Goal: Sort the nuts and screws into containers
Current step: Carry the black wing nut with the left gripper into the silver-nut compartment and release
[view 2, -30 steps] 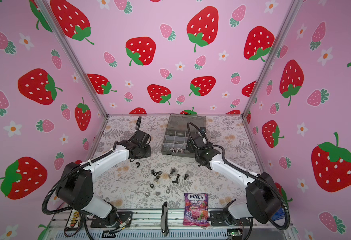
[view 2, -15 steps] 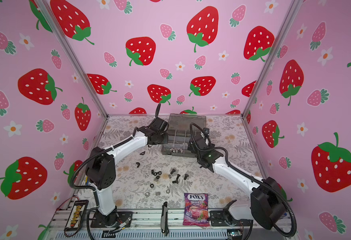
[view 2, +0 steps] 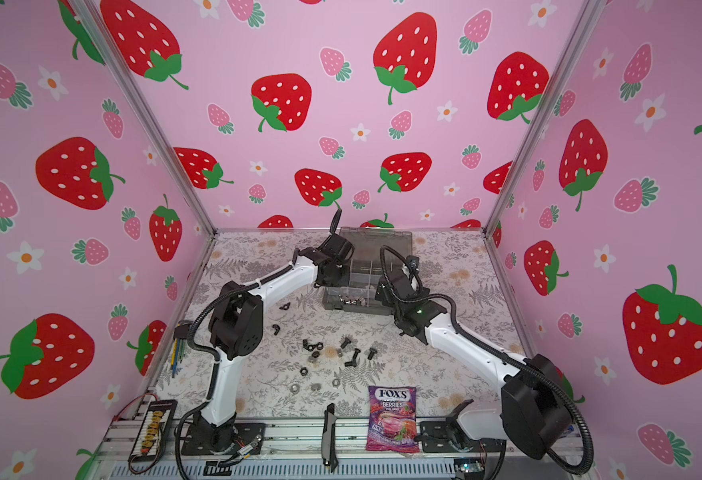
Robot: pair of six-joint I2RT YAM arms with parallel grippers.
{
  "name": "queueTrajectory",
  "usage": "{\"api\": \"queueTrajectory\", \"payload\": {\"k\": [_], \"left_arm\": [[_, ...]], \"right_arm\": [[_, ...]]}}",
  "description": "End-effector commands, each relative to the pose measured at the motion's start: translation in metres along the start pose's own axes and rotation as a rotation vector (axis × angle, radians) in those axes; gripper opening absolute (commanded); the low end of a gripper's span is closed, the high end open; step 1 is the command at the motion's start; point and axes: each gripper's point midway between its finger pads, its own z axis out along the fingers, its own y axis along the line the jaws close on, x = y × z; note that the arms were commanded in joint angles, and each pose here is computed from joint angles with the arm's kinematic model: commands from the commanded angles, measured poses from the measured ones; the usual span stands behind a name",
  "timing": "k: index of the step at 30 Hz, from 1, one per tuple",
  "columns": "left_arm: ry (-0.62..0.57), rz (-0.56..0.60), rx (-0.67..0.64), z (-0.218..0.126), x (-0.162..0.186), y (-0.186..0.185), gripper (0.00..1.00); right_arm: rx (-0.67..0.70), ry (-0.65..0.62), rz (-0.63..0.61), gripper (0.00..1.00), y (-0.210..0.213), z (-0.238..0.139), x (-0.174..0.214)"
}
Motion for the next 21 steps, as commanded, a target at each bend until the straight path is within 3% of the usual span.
{"api": "queueTrajectory", "payload": {"k": [1,3,6,11,21], "left_arm": [[-0.010,0.015,0.009,-0.005,-0.007,-0.007,0.00],[-0.002,0.018,0.007,-0.001,-0.006,-0.006,0.05],[0.001,0.018,0.007,-0.001,-0.005,-0.006,0.20],[-0.016,0.011,0.013,-0.009,-0.009,-0.007,0.33],[-0.099,-0.022,0.014,-0.056,-0.015,0.004,0.40]], "right_arm": [[0.023,-0.002,0.026,1.00,-0.006,0.002,0.001],[0.021,-0.004,0.027,1.00,-0.006,0.002,0.000],[0.020,-0.005,0.026,1.00,-0.005,0.002,-0.001],[0.023,-0.006,0.023,1.00,-0.004,0.003,-0.002],[0.043,-0.007,0.023,1.00,-0.005,0.006,-0.002]]}}
